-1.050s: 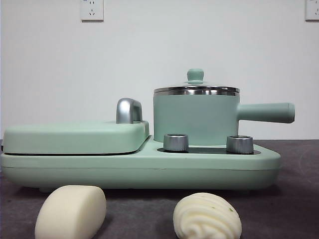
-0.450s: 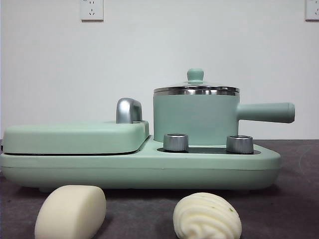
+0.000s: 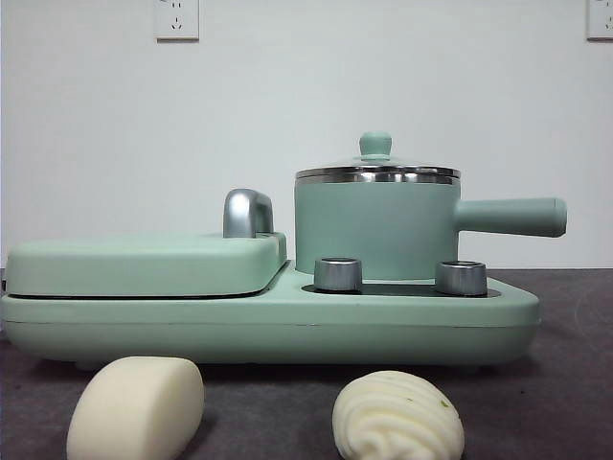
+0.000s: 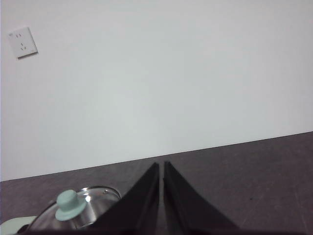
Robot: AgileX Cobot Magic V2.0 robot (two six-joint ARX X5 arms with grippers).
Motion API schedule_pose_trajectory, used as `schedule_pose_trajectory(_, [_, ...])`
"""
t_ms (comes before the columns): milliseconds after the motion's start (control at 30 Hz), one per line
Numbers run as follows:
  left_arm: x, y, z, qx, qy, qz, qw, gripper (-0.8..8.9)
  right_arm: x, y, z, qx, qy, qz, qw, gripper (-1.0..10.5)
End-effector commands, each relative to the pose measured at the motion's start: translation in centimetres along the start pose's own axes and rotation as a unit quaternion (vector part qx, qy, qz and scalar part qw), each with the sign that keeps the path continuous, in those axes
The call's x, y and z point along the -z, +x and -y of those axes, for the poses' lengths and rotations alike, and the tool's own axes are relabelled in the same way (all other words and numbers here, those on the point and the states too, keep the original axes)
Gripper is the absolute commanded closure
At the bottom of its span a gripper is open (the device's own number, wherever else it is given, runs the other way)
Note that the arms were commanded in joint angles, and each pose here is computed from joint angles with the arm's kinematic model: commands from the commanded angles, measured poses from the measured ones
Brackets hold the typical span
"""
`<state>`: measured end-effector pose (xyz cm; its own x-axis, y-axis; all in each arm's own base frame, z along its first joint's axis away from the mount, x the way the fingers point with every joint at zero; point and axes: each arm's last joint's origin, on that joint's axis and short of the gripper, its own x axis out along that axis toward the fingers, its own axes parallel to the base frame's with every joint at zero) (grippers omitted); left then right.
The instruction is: Put the buns in a small steamer
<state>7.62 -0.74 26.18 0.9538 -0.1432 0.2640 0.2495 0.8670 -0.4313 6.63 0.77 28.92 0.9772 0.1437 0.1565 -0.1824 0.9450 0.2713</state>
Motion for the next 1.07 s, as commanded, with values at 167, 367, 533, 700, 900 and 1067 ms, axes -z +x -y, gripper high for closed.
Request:
schedule_pose_trajectory(167, [-5.2,0.8,2.7,-0.01,0.076,-0.036,0.996,8.04,-4.4,1.0,-1.4,-0.025,-0.02,-0.006,0.999,9.3])
schedule_pose_trajectory(367, [-8.2,3.2,4.4,0.027,0.088,-0.083,0.992,8.03,-6.9,3.0,-2.3,-0.061,-0.042,-0.057,0.996,9.3])
schedule_pose_trajectory(533, [-9.4,5.7,5.0,0.036,0.085,-0.139,0.986,8.03,-8.0,5.0,-2.9,-0.114,-0.07,-0.096,0.986,9.3])
schedule_pose_trajectory(700, [-9.6,8.4,5.3,0.048,0.13,-0.203,0.969,8.03,-8.0,7.0,-3.0,-0.155,-0.1,-0.132,0.974,9.3])
schedule_pose_trajectory(900, [-8.8,11.4,5.6,0.087,0.177,-0.279,0.94,8.03,-6.7,9.0,-3.3,-0.181,-0.131,-0.174,0.959,9.3])
schedule_pose_trajectory(1067, [-7.1,12.9,5.9,0.126,0.229,-0.321,0.91,8.04,-5.0,10.0,-4.1,-0.218,-0.179,-0.217,0.935,9.3])
